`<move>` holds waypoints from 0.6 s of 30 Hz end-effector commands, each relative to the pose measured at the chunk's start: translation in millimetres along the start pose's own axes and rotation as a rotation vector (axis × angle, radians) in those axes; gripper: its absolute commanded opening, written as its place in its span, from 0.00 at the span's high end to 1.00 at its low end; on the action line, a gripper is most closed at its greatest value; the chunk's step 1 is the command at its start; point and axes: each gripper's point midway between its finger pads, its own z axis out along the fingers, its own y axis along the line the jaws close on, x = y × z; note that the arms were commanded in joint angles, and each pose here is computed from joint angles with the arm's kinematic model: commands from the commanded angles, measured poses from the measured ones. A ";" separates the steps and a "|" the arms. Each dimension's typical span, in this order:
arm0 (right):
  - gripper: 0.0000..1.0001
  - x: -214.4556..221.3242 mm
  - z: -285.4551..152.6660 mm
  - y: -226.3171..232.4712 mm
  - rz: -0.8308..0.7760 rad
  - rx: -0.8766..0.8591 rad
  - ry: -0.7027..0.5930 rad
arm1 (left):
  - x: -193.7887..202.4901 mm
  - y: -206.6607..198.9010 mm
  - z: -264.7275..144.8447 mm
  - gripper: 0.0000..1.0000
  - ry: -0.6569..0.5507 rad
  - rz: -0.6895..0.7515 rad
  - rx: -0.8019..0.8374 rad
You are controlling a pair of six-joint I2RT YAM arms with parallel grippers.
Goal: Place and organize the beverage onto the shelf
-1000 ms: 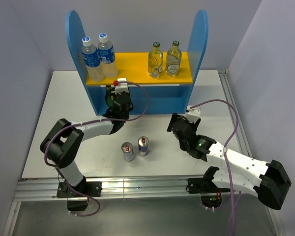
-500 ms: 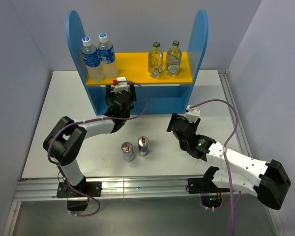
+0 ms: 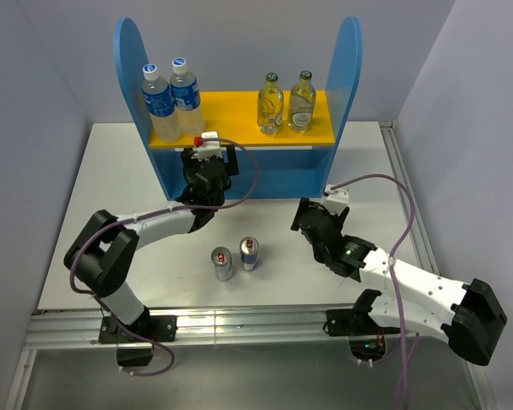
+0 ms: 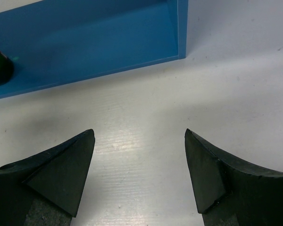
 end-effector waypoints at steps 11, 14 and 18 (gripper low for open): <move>0.16 -11.4 -4.5 -2.3 0.050 -0.008 -0.034 | -44.6 -11.7 -65.9 0.01 0.037 -0.053 0.071; 0.13 -13.7 -11.7 12.8 0.017 -0.112 -0.022 | -47.8 -14.4 -88.4 0.01 0.055 -0.060 0.093; 0.11 -17.4 -37.7 48.5 -0.013 -0.332 -0.013 | -43.3 -1.9 -127.3 0.01 0.121 -0.061 0.097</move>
